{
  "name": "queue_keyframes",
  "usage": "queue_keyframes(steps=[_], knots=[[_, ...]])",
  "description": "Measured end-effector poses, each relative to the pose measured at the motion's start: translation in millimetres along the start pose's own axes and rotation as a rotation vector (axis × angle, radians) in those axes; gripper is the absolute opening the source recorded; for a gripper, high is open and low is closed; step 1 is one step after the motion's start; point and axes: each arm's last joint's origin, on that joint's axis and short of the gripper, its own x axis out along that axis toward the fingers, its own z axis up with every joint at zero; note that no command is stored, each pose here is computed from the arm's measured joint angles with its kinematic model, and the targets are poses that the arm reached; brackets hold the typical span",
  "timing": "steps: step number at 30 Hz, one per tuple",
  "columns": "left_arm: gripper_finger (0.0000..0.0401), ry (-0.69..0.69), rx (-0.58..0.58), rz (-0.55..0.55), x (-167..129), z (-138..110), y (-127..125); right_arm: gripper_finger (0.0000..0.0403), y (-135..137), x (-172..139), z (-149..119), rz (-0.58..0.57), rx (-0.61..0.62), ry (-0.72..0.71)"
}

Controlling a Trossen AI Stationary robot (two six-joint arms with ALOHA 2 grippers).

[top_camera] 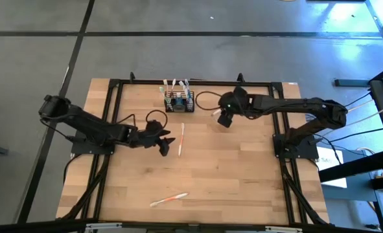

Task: Pick & Place toothbrushing station
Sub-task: Put the top orange toothbrush into the black wire organizer

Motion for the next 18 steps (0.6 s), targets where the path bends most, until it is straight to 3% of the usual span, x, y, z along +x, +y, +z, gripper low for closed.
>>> queue_keyframes(steps=[9,18], knots=[[0.0212,0.062,-0.069,0.019,28.6,-0.1,3.1,0.0197,9.0,-5.4,-7.9,-0.094,-0.027,0.049],[0.0212,0.103,-0.054,0.04,48.7,0.3,-9.6,0.0197,6.7,-8.7,-23.2,-0.184,-0.013,0.179]])
